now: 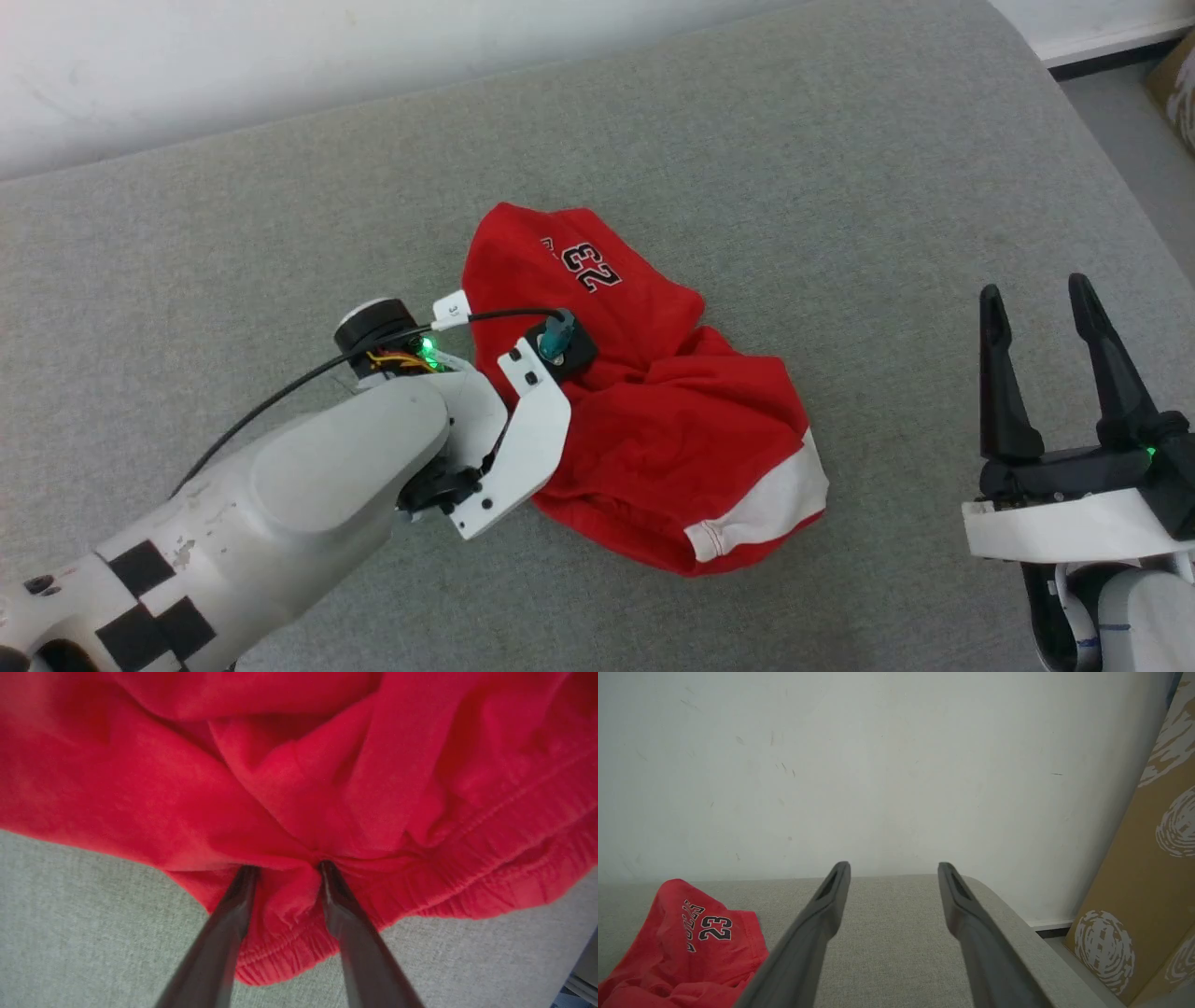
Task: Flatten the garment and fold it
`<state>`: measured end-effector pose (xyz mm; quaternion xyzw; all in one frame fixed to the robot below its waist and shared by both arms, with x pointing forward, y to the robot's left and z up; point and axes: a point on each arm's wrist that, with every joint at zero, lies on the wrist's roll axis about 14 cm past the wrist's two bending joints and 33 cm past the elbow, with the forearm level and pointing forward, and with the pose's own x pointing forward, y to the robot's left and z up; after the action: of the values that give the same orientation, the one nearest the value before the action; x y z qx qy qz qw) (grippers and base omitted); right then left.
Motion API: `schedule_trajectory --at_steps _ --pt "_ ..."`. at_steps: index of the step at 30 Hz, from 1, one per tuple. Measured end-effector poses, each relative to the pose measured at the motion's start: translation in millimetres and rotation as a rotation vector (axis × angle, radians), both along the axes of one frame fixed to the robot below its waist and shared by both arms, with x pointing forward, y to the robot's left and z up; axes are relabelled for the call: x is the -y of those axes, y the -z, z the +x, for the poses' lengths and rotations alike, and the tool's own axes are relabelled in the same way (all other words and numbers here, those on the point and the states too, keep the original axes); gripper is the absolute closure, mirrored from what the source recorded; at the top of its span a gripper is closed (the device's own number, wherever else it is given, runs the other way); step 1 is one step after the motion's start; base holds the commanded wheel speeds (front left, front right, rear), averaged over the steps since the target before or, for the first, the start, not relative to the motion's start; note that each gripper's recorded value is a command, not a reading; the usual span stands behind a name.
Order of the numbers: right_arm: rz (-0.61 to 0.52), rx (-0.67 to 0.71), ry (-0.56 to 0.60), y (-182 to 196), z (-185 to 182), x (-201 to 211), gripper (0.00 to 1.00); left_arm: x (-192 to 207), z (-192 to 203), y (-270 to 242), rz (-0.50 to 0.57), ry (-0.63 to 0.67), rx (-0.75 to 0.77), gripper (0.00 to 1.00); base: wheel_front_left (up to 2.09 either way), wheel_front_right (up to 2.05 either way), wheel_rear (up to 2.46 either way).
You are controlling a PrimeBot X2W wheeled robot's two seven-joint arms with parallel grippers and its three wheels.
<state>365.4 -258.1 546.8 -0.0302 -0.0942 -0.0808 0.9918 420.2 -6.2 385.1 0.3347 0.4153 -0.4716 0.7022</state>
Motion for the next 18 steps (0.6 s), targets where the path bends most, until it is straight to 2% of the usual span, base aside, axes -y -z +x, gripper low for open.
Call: schedule_trajectory --at_steps 5,8,11,18 --pt "0.002 0.0 -0.016 1 4 -5 0.0 -4 8 -13 -0.095 -0.019 0.037 1.0 0.0 0.0 0.0" --pt "-0.001 0.006 -0.032 0 6 -10 0.0 -26 28 -29 -0.118 -0.074 0.097 1.0 0.0 0.0 0.0" --pt "0.006 0.015 -0.061 -2 9 -19 0.0 -66 45 -42 -0.097 -0.168 0.149 1.0 0.0 0.0 0.0" --pt "0.014 0.042 -0.132 -9 17 -41 0.0 -189 63 -49 0.074 -0.425 0.233 1.0 0.0 0.0 0.0"
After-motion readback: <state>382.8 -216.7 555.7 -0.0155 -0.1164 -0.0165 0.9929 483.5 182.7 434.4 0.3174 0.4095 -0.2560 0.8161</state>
